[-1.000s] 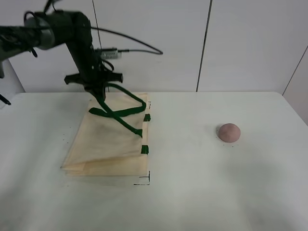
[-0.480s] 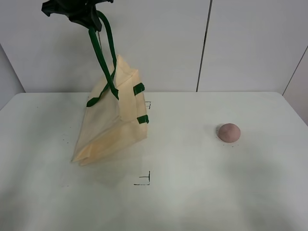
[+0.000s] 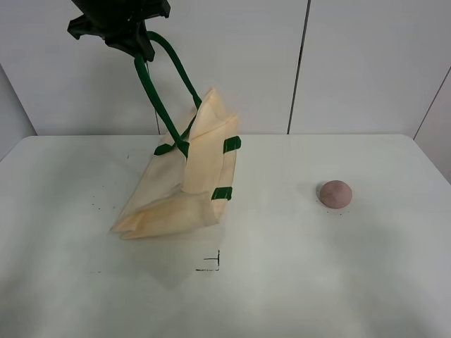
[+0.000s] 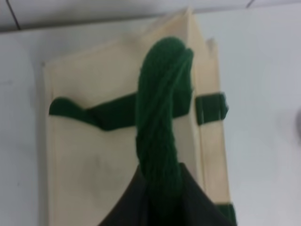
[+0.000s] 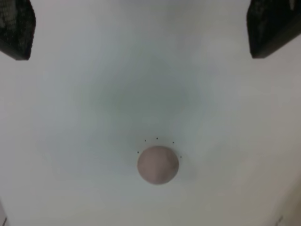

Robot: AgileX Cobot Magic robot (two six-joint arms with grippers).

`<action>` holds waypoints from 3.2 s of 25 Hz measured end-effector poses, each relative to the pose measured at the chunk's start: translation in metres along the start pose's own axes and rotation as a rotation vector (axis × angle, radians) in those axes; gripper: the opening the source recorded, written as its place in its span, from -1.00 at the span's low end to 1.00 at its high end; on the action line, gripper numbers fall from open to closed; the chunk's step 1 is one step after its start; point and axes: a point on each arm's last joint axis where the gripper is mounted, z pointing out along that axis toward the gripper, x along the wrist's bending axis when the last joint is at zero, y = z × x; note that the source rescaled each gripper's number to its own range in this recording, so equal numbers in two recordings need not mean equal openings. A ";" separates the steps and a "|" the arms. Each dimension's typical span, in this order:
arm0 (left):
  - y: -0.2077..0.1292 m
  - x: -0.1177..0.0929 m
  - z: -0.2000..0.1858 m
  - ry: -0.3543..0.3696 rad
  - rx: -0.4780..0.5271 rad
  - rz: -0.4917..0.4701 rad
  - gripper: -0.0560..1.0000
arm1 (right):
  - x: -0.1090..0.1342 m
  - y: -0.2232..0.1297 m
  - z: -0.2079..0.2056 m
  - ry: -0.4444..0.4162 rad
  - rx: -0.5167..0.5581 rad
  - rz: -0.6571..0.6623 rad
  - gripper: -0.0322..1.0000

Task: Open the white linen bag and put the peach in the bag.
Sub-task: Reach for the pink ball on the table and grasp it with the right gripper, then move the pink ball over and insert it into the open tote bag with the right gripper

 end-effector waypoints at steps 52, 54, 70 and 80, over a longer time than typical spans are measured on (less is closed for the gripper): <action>-0.006 -0.003 -0.042 0.007 -0.067 0.045 -0.89 | 0.034 0.186 0.347 0.286 0.552 0.001 -0.94; -0.006 -0.003 -0.043 0.006 -0.068 0.045 -0.89 | 0.050 0.203 0.338 0.360 0.517 0.001 -0.94; -0.006 -0.003 -0.043 0.006 -0.068 0.045 -0.89 | 0.246 0.151 0.351 0.653 0.434 -0.146 -0.94; -0.006 -0.003 -0.043 0.006 -0.068 0.045 -0.89 | 0.253 0.129 0.376 0.651 0.467 -0.073 0.00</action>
